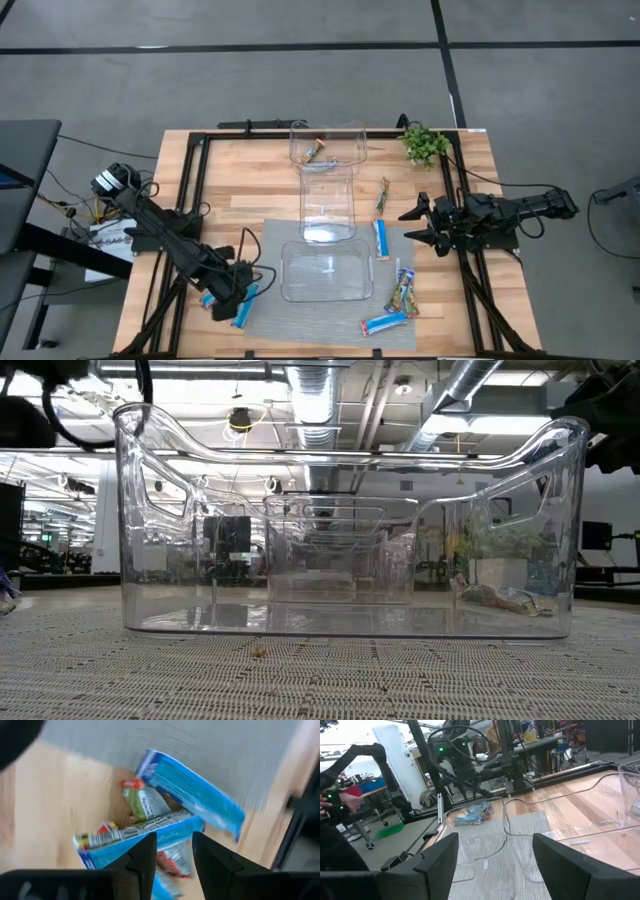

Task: Pick and place Granola Bars by type
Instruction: Put the blue granola bar into the middle transparent bin

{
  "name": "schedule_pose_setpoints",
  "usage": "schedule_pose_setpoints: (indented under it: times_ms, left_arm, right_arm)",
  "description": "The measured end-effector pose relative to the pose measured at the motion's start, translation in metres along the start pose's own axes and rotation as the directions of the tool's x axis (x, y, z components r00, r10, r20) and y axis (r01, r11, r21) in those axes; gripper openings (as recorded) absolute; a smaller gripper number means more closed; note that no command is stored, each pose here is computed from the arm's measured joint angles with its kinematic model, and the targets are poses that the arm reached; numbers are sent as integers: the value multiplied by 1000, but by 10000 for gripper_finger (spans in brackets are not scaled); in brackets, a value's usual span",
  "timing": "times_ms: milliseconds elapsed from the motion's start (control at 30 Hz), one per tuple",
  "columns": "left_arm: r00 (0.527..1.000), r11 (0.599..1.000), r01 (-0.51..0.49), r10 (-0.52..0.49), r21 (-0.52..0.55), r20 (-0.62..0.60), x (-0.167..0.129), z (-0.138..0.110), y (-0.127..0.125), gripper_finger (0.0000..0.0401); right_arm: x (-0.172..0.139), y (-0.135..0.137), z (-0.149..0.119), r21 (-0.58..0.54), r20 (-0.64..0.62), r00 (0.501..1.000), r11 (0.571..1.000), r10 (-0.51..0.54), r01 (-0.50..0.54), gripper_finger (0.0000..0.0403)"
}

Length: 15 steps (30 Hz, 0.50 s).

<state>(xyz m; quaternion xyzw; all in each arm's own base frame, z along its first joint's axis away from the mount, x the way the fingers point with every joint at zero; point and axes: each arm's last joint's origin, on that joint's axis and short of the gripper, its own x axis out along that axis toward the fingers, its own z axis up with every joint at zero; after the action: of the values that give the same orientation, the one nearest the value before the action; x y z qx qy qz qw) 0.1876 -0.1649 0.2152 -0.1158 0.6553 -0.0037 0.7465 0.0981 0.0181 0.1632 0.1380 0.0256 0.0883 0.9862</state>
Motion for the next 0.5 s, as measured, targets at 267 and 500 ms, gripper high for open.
schedule_pose_setpoints:
  times_ms: [267, 500]
  left_arm:
    - [1000, 778, 29, -17, 628, -25, 0, -13, -10, 116]
    - [999, 438, 27, -47, 899, -8, 0, -15, -16, 116]
  right_arm:
    - [0, 0, 0, 0, 0, 1000, 1000, 0, 0, 249]
    - [0, 0, 0, 0, 0, 1000, 1000, 0, 0, 249]
